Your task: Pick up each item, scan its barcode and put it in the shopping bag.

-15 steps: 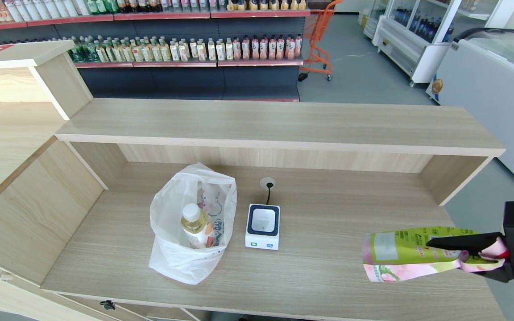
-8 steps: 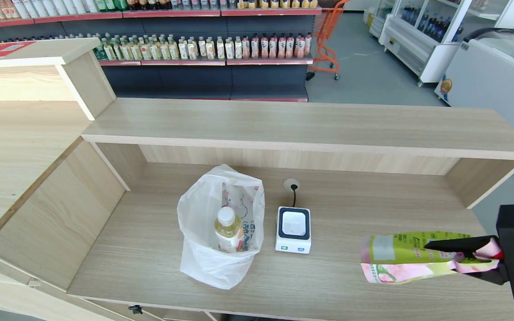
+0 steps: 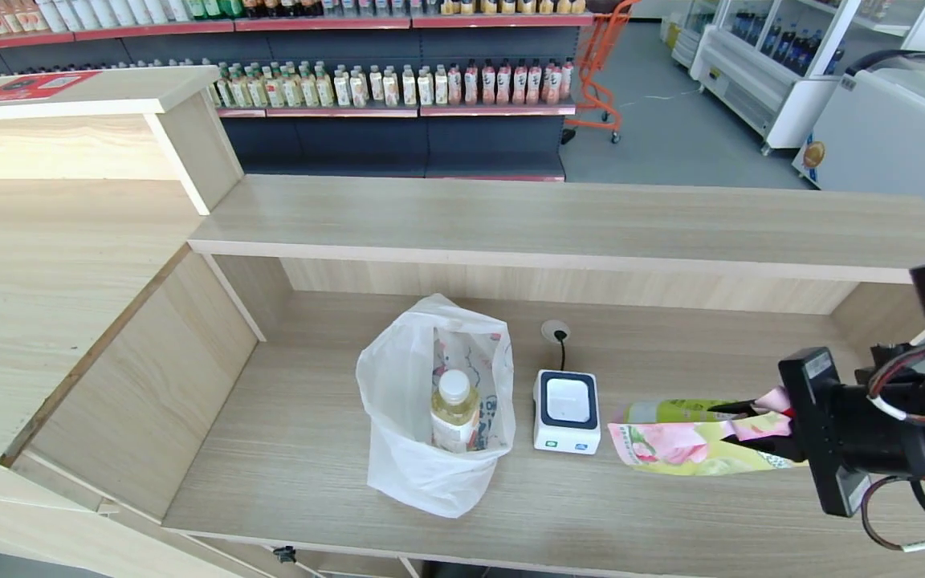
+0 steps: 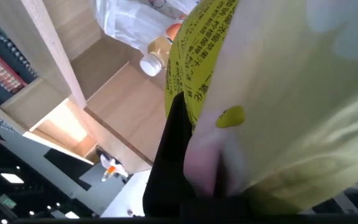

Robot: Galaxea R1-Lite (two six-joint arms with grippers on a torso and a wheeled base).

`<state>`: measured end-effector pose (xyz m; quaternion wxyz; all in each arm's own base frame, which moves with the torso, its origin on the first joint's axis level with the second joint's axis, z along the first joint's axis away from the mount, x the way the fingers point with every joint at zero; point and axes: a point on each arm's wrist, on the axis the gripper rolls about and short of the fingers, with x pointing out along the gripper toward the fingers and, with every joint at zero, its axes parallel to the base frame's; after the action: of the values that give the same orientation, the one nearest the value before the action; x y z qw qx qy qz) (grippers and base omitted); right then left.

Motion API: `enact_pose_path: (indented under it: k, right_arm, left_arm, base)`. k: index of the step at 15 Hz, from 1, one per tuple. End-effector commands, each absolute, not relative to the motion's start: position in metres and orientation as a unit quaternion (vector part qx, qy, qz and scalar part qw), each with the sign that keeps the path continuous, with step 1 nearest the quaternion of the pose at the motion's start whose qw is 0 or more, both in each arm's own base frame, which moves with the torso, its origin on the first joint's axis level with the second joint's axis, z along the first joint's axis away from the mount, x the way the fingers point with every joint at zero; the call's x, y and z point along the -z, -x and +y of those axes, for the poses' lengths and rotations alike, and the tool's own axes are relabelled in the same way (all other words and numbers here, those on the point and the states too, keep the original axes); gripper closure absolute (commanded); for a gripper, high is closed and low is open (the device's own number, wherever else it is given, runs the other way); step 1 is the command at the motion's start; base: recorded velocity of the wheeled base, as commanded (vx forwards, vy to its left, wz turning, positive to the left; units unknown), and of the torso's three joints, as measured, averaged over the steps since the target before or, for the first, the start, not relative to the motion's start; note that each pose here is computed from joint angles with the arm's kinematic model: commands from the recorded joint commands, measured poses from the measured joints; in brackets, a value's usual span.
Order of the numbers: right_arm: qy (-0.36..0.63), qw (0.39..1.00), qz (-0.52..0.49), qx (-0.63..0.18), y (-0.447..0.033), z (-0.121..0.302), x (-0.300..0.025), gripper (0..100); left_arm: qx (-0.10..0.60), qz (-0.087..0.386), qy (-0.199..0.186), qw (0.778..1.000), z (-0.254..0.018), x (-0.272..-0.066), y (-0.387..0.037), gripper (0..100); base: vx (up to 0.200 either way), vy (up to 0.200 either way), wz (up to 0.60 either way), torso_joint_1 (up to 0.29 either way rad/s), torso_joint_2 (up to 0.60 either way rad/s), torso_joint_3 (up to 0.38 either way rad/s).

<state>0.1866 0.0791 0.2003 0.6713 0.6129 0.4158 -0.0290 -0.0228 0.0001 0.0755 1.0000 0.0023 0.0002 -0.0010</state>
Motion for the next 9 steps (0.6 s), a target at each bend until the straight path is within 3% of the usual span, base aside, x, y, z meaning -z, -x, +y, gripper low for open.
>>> enact_pose_path:
  k: [1,3,9]
  right_arm:
    - [-0.609,0.657,0.439,0.067,-0.209,0.088,-0.183,100]
    - [-0.609,0.656,0.441,0.067,-0.218,0.091,-0.183,100]
    - [-0.614,0.633,0.455,0.121,-0.281,0.107,-0.144,100]
  left_arm:
    - [0.001,0.000,-0.002,1.000,0.000,-0.075,0.023,0]
    - [0.001,0.000,-0.002,1.000,0.000,-0.075,0.023,0]
    - [0.001,0.000,-0.002,1.000,0.000,-0.075,0.023,0]
  base:
    - [0.000,0.000,0.00,0.000,0.00,0.000]
    - [0.000,0.000,0.00,0.000,0.00,0.000]
    - [0.000,0.000,0.00,0.000,0.00,0.000]
